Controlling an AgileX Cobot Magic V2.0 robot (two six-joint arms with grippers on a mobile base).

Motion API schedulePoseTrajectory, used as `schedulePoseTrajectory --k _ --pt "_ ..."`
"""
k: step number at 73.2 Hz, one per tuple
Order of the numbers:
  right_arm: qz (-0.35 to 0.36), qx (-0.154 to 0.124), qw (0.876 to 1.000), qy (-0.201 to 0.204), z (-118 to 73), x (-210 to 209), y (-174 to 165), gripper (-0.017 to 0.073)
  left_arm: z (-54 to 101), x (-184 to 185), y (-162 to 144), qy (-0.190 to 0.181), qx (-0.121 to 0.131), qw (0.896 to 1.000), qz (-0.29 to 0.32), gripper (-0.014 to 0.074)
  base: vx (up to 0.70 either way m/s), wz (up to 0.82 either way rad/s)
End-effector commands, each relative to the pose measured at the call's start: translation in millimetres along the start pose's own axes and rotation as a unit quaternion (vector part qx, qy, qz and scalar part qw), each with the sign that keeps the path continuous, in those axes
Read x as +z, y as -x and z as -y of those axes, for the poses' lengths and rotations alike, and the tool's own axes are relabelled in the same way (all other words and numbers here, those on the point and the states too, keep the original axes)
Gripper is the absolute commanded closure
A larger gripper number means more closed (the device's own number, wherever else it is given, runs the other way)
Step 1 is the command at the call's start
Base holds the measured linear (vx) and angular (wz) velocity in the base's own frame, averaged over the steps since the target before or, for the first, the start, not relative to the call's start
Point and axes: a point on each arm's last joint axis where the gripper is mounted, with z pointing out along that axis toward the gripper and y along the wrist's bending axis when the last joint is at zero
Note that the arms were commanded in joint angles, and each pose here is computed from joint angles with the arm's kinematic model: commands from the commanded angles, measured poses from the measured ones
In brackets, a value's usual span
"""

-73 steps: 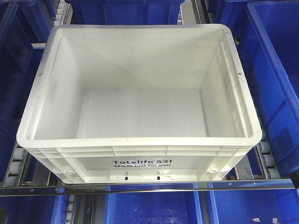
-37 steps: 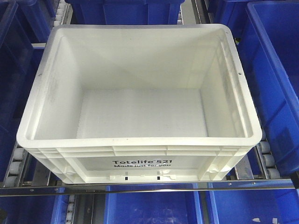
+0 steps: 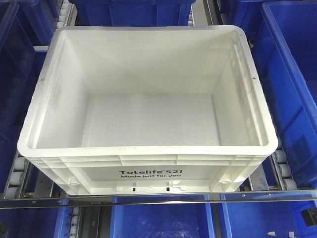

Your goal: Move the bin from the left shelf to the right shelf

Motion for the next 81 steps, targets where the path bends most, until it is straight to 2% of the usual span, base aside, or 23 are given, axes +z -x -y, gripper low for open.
schedulePoseTrajectory --k 1,81 --pt "-0.006 -0.006 1.0 0.0 -0.5 -2.2 -7.0 0.0567 -1.0 -2.4 13.3 0.005 -0.003 0.999 0.052 0.0601 0.0 0.0" --pt "-0.02 -0.004 1.0 0.002 -0.8 -2.0 -9.3 0.0567 -1.0 -2.4 13.3 0.005 -0.003 0.999 0.052 0.0601 0.0 0.0"
